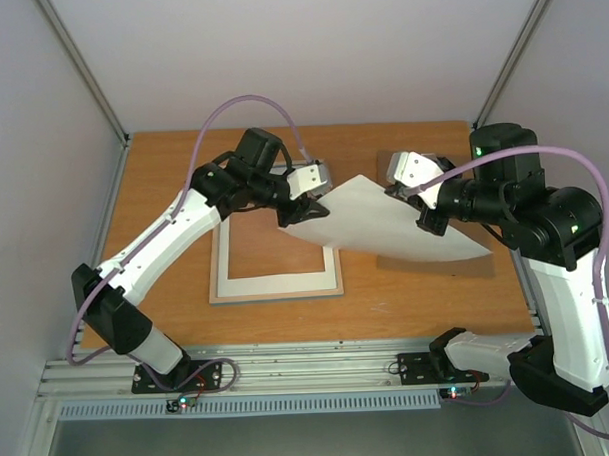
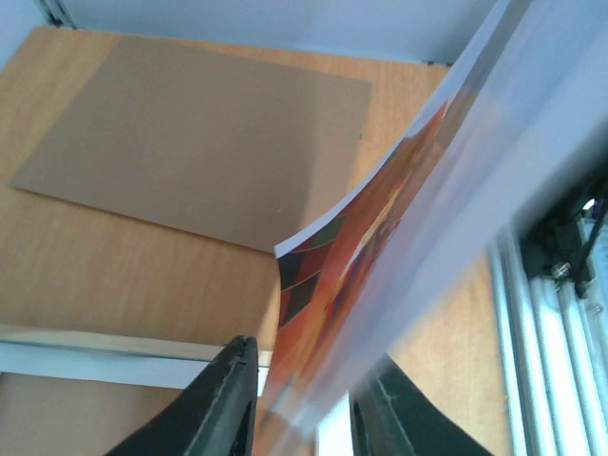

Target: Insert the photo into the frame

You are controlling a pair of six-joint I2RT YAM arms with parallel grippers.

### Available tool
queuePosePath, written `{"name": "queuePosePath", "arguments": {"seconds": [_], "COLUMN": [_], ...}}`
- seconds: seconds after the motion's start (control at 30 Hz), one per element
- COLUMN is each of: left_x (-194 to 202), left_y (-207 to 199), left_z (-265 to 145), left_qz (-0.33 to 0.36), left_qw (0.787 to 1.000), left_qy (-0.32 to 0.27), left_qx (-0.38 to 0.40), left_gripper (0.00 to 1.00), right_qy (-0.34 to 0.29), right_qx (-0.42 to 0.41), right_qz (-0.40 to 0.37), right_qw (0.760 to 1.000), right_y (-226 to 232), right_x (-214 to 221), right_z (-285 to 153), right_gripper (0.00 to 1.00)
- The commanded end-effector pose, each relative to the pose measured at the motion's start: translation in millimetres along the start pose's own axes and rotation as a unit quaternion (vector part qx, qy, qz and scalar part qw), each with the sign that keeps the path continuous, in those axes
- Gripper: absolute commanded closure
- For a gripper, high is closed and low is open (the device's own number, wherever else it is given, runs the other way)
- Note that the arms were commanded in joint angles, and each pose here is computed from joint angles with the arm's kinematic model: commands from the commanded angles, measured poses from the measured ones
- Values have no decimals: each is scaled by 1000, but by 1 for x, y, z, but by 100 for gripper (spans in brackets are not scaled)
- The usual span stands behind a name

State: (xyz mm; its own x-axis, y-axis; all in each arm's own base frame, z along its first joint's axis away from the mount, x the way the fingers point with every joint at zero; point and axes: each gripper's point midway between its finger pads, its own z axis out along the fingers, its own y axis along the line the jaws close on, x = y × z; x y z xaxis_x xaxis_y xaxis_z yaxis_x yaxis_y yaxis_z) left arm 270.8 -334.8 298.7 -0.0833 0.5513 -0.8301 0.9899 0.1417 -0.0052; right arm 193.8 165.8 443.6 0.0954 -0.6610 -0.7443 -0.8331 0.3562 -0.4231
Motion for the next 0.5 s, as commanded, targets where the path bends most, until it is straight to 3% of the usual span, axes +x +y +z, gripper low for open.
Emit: {"name": "queuePosePath", "arguments": {"seconds": [0.0, 0.07, 0.2, 0.23, 0.33, 0.37, 0.43, 0.47], "left_x": [-26, -28, -26, -26, -35, -37, -36, -31], "left_y": [-15, -20, -36, -39, -41, -36, -20, -8], "left_z": [-22, -26, -31, -33, -38, -38, -35, -32], "left_qz": [9, -14, -81, -92, -133, -160, -205, -246], "left_qw": [999, 999, 994, 993, 984, 978, 967, 957], "left_qy": [-42, -51, -56, -61, -94, -105, -126, -132], "left_qx": [4, 6, 40, 47, 75, 80, 79, 75], "left_gripper": [82, 97, 100, 100, 100, 99, 100, 100], "right_qy": [2, 2, -2, 0, 17, 20, 32, 35], "right_qx": [25, 37, 77, 94, 154, 176, 211, 225], "right_qz": [-4, 1, 21, 26, 46, 52, 66, 72], "right_qw": [1000, 999, 997, 995, 987, 983, 975, 971], "right_y": [-8, -13, -30, -37, -63, -74, -90, -97], "right_x": [-2, -2, -7, -7, -4, -4, 0, 1], "right_z": [-6, -6, -9, -9, -8, -9, -8, -8], "right_gripper": [99, 99, 96, 87, 28, 16, 2, 2]}}
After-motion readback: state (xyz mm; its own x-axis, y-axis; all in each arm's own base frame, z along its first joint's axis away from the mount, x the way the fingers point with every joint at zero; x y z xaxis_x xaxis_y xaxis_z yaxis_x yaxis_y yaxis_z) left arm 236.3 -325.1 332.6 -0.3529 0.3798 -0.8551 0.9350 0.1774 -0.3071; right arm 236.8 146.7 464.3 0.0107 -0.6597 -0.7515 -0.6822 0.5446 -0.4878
